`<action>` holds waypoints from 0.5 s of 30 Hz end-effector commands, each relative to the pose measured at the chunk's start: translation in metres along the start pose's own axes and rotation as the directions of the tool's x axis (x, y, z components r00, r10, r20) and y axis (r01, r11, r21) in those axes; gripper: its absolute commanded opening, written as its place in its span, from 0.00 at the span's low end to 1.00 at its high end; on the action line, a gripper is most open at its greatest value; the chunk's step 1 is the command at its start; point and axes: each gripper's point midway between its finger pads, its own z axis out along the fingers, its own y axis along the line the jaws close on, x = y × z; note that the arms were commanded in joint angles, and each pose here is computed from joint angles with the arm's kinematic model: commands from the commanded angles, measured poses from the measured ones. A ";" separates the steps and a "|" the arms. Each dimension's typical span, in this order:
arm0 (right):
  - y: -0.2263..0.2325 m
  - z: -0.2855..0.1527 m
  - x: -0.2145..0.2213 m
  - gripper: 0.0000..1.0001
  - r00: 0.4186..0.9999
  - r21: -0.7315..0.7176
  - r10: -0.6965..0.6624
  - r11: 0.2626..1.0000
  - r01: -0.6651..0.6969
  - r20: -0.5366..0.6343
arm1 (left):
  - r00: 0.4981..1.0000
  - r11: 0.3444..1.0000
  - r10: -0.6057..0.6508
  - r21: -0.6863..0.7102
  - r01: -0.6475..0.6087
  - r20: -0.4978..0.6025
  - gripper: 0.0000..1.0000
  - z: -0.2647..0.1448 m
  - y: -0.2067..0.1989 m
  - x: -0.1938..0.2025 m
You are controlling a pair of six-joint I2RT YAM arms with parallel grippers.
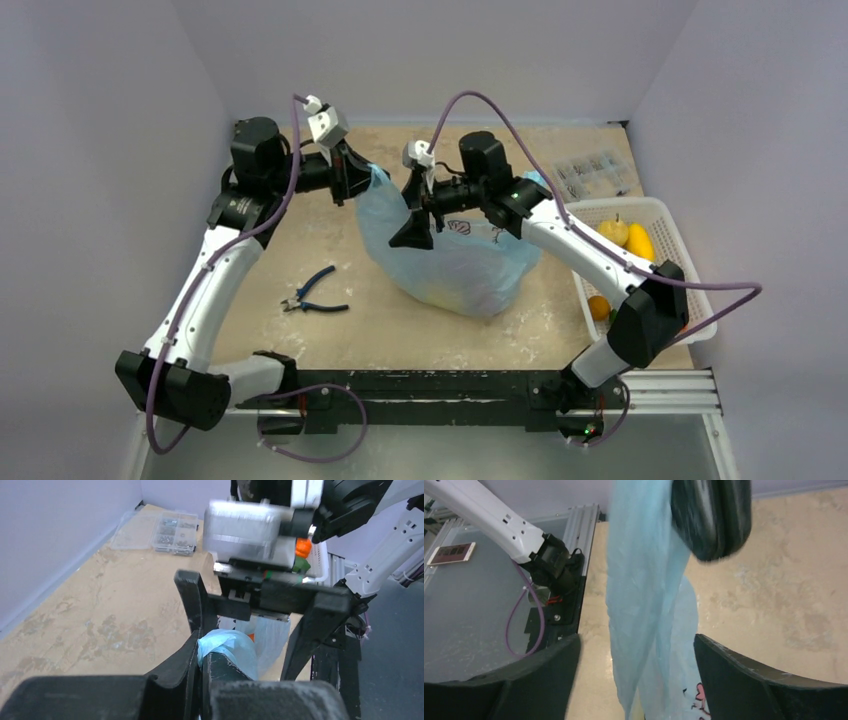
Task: Place the fake fruits into the plastic bag and tie a complex knot
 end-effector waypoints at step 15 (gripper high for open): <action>0.008 -0.006 0.053 0.00 0.994 -0.033 -0.082 0.996 0.079 -0.078 | 0.986 0.989 0.147 0.029 -0.145 -0.082 1.00 -0.072 -0.047 -0.020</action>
